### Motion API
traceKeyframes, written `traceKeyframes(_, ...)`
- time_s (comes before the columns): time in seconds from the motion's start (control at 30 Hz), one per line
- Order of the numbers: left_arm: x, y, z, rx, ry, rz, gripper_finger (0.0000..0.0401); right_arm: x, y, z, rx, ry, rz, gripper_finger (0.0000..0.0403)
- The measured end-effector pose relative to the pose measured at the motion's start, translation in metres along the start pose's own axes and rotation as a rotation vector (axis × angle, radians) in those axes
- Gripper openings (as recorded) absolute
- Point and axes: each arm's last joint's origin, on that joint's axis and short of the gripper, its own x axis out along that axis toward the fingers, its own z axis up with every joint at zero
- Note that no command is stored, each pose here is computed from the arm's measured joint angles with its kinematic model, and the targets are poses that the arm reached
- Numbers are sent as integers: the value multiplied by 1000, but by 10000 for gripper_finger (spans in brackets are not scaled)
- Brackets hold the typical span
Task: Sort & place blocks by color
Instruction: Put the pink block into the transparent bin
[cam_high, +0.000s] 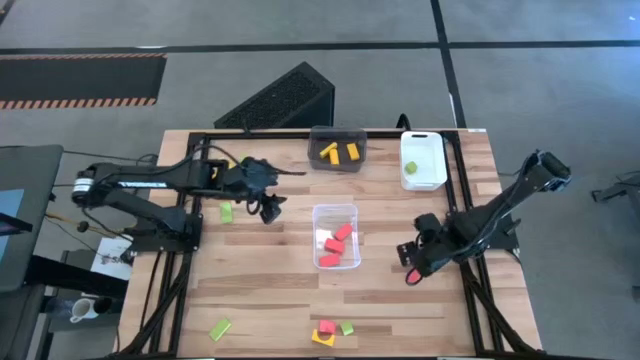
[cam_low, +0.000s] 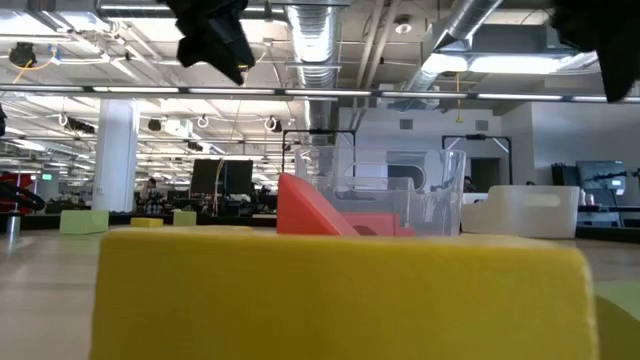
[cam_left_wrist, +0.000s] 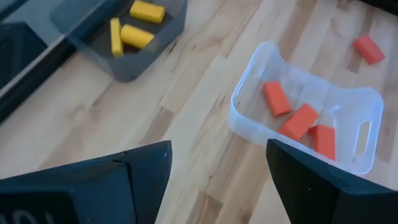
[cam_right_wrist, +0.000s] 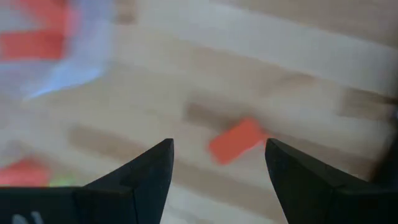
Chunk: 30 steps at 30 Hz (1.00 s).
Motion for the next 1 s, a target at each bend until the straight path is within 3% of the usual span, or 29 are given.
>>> traceKeyframes(0.17, 0, 6, -14, -24, 9, 5, 245, 15, 3, -5, 80, 4, -133, 276)
traceKeyframes(0.4, 1, 7, -15, -6, 4, 10, 245, 44, 15, -15, 135, -4, -253, 276)
traceKeyframes(0.6, 2, 8, -15, 24, 5, 14, 245, 67, 26, -23, 111, -8, -279, 276)
traceKeyframes(1.0, 3, 13, -13, 37, 16, 1, 245, 80, 10, -25, 304, -23, -248, 276)
